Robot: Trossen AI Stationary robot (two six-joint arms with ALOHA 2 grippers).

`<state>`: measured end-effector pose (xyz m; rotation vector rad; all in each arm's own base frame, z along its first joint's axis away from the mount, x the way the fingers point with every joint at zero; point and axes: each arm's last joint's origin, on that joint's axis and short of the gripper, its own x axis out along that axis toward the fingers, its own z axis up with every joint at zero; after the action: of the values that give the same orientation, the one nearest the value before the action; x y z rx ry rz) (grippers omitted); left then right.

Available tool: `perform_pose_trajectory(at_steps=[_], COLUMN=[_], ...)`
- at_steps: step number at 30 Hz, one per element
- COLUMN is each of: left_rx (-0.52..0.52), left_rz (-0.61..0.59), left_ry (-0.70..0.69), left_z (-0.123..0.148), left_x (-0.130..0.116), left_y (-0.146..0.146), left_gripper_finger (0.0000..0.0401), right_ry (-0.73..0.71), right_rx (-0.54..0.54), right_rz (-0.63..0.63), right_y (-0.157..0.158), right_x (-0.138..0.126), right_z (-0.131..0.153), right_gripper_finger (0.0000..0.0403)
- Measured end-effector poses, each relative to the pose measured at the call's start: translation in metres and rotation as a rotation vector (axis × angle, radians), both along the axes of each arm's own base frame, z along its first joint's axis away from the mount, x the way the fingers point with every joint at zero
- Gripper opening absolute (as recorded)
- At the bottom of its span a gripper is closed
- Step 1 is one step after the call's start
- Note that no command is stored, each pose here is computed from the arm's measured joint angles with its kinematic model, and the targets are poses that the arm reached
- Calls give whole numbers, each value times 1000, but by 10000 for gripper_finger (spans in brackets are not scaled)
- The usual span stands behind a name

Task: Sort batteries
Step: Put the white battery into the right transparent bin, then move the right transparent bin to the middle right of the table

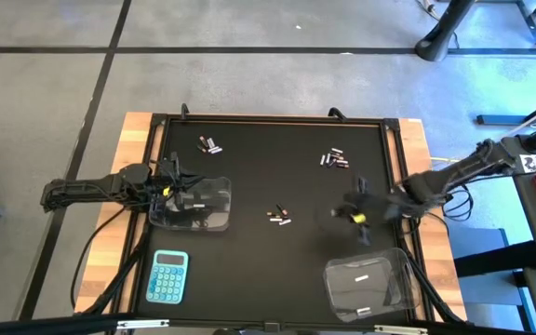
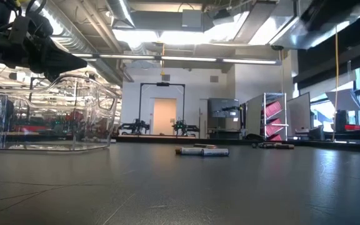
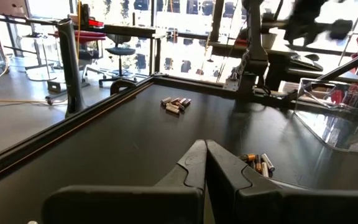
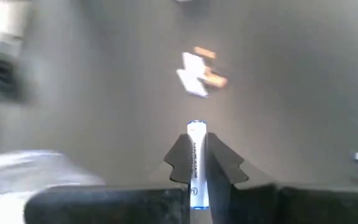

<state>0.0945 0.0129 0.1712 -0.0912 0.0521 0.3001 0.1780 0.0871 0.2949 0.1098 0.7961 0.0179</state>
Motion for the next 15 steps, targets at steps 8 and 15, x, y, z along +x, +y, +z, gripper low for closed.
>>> perform_pose_trajectory(at_steps=[8,15], left_rx=[0,0], left_rz=[0,0], left_ry=[0,0], left_z=[0,0], left_x=[0,0], left_y=[0,0], left_gripper_finger=[0,0], right_ry=[-3,161], right_rx=[360,326], right_rz=[107,56], right_y=[93,145], right_x=[-30,-38], right_z=[-19,-72], right_gripper_finger=[3,0])
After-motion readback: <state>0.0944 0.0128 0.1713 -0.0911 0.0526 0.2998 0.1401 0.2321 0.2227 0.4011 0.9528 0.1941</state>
